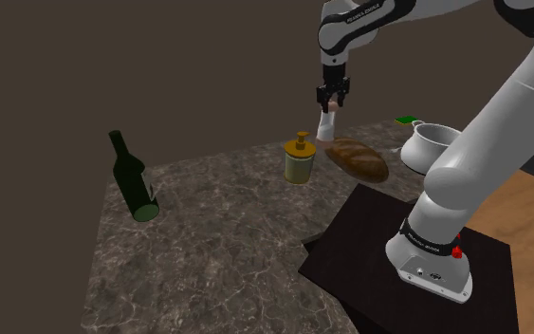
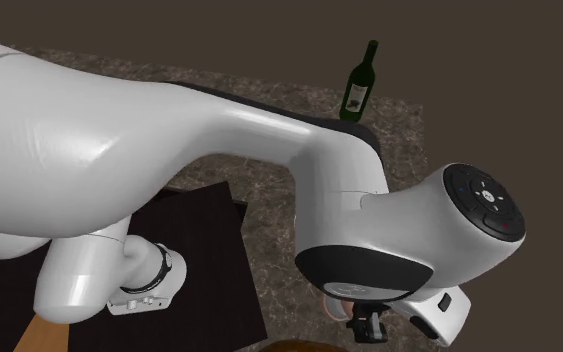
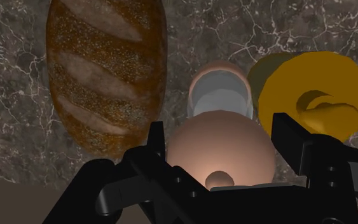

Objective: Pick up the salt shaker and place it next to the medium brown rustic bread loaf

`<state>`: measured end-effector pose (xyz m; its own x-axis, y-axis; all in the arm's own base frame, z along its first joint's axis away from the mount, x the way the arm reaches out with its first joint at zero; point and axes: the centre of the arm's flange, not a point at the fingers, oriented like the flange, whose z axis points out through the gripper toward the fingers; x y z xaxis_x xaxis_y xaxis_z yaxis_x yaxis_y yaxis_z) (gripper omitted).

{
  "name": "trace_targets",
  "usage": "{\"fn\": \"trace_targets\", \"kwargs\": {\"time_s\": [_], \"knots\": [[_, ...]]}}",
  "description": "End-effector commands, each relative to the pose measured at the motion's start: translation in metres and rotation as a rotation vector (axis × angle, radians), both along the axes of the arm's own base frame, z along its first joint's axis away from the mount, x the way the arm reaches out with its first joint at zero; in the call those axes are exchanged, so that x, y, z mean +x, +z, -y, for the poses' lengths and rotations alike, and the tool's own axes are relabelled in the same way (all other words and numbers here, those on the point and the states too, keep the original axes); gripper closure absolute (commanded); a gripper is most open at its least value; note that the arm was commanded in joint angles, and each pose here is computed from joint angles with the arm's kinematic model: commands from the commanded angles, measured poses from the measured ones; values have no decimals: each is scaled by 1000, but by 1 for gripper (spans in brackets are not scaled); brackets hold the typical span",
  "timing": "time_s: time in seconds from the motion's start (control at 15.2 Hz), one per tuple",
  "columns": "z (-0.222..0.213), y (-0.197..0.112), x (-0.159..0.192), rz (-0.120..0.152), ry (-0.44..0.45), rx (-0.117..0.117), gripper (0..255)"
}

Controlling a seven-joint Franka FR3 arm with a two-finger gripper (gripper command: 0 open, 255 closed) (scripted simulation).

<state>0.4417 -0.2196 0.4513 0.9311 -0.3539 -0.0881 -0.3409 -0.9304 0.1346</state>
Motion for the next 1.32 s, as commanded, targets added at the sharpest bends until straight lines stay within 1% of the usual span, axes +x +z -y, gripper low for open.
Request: {"fn": "trace_targets", "kwargs": {"time_s": [0.0, 1.25], "knots": [[0, -11, 0, 1, 0, 0, 255], [0, -112, 0, 1, 0, 0, 255]]}}
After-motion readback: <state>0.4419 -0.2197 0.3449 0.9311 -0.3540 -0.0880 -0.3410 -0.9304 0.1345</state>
